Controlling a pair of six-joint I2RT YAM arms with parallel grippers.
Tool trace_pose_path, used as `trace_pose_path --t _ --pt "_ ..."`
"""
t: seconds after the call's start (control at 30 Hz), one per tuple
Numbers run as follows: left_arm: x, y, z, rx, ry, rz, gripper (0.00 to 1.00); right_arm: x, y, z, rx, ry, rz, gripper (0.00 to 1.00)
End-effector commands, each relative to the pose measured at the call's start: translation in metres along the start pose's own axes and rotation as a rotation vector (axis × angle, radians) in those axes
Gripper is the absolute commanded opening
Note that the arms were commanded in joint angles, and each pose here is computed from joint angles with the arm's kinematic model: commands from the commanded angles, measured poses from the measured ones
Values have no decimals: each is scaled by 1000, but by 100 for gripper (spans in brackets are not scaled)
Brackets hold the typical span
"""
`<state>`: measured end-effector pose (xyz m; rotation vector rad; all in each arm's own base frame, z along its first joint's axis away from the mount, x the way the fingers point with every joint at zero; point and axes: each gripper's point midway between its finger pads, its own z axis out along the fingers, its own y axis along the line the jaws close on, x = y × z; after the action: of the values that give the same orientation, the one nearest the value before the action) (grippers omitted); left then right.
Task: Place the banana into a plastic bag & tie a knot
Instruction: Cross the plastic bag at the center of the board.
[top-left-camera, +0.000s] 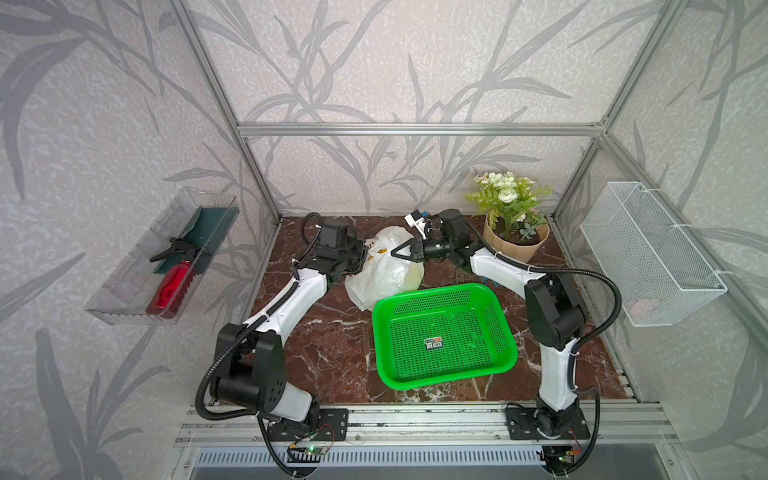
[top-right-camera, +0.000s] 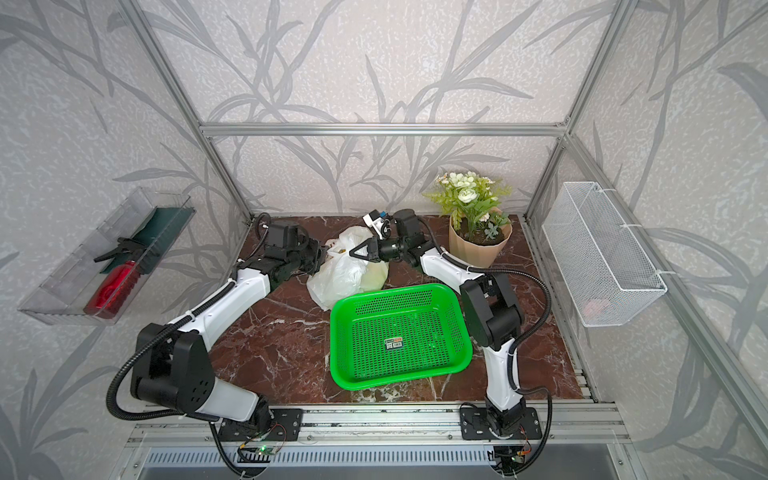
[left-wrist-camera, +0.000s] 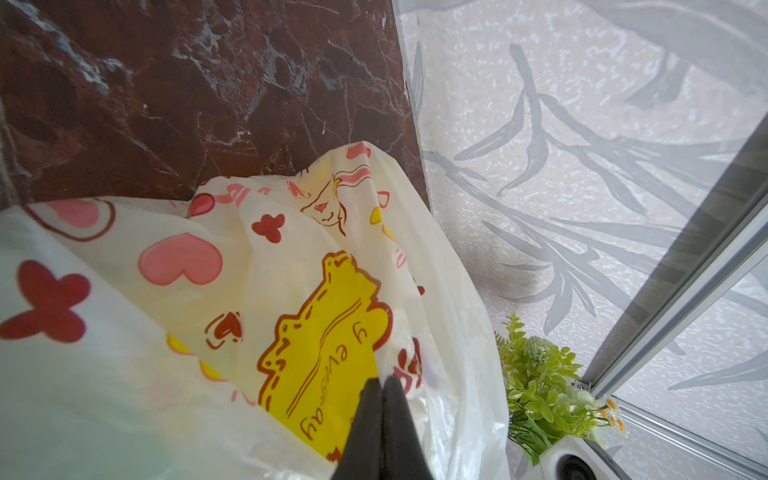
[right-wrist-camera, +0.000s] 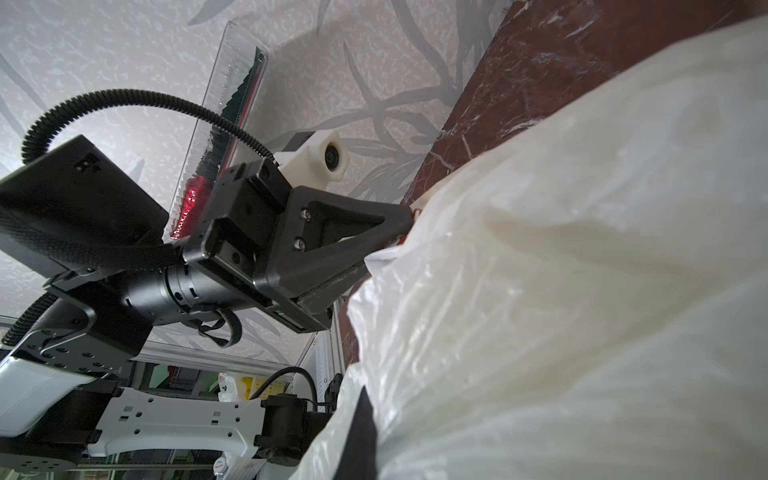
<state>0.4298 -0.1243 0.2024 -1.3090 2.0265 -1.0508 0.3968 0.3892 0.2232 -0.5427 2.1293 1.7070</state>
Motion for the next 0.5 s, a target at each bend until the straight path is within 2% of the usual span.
trace_pose_path --t 0.0,0.13,0.17,0.23,0.37,0.47 --pt "0 5 -14 -19 -6 11 0 -20 28 -12 -55 -60 -59 0" --pt "4 5 -23 -44 8 54 0 -21 28 -9 -76 -46 -47 0" --pt "5 2 -27 -42 11 64 2 -20 27 -8 -80 -39 -44 0" --pt "6 -5 -35 -40 18 100 13 -17 25 -7 -85 -26 -35 0" --pt "15 -15 -53 -68 38 176 22 -14 21 -5 -91 -15 -26 0" --pt "24 -25 -61 -56 61 220 22 -16 20 -3 -103 -9 -25 0"
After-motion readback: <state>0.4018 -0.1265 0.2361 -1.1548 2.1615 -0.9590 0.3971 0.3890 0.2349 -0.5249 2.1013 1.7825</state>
